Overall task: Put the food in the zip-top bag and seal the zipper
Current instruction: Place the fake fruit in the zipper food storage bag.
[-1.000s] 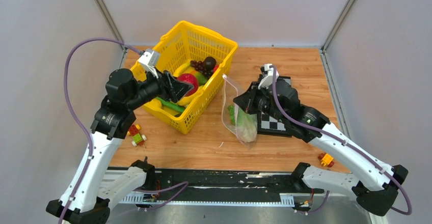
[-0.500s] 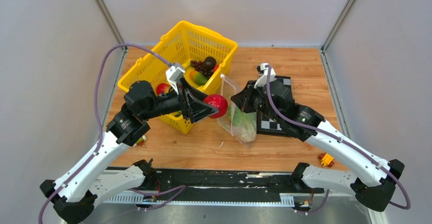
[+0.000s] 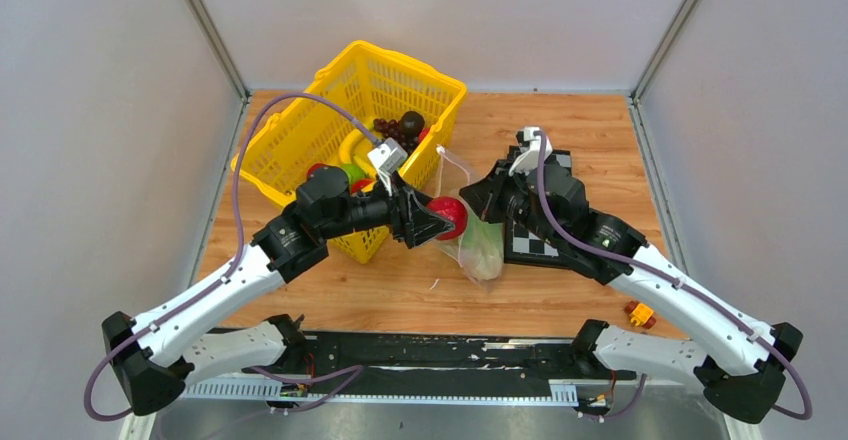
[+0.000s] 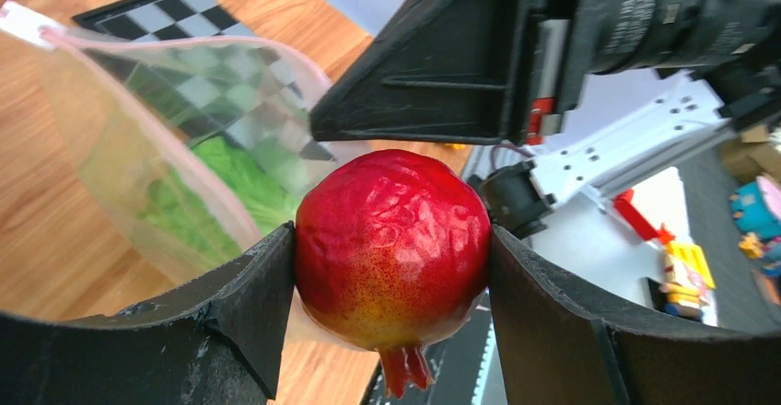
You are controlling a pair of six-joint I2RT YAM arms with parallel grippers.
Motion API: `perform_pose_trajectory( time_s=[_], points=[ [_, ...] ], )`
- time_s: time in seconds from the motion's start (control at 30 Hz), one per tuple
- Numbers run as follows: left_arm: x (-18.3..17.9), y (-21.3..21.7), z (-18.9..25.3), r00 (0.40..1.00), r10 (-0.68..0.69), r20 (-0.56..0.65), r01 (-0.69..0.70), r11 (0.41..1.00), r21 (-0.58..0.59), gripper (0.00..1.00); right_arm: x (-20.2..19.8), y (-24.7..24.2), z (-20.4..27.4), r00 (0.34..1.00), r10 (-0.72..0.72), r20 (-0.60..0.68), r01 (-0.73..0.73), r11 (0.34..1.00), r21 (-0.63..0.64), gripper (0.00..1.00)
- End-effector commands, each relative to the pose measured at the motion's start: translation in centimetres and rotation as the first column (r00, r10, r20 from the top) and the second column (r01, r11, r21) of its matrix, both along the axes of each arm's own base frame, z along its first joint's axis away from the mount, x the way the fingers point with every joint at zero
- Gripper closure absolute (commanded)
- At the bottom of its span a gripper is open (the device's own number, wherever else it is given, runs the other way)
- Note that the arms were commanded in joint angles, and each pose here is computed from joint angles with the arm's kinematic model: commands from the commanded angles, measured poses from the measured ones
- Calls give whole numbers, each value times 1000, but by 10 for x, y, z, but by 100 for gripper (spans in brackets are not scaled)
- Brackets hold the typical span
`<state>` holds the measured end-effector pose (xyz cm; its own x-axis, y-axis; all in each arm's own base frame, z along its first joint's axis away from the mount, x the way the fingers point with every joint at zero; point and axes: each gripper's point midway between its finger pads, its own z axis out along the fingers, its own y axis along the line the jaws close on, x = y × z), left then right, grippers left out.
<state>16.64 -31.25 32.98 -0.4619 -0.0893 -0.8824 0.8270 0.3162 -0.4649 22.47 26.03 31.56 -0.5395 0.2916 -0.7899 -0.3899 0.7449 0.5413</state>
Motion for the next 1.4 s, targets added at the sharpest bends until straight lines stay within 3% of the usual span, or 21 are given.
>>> perform_pose_trajectory(
  time_s=[0.0,0.3,0.43,0.77,0.83,0.93,1.03,1.37],
  points=[
    [16,4,-6,994,85,76,-91,992,82,72,0,-3,18,999,-22,42,19,998,65,100],
    [37,24,-25,969,226,101,-243,949,202,71,-1,-5,19,999,-24,48,21,997,70,100],
    [41,31,-20,956,272,107,-289,938,192,68,-3,-5,20,999,-13,50,9,997,73,100],
    [58,28,-30,931,359,63,-364,906,217,62,-33,18,41,973,195,127,-213,965,151,100],
    [61,28,-30,925,375,65,-380,899,219,50,-37,18,44,966,219,137,-239,958,155,100],
    [60,22,-26,934,351,67,-357,911,208,47,-39,16,46,965,218,142,-240,958,159,100],
    [56,15,-25,948,314,57,-319,925,209,36,-38,15,45,968,210,141,-231,961,154,100],
    [44,19,-7,958,272,86,-283,943,174,12,-20,-3,29,991,76,106,-87,990,111,100]
  ],
)
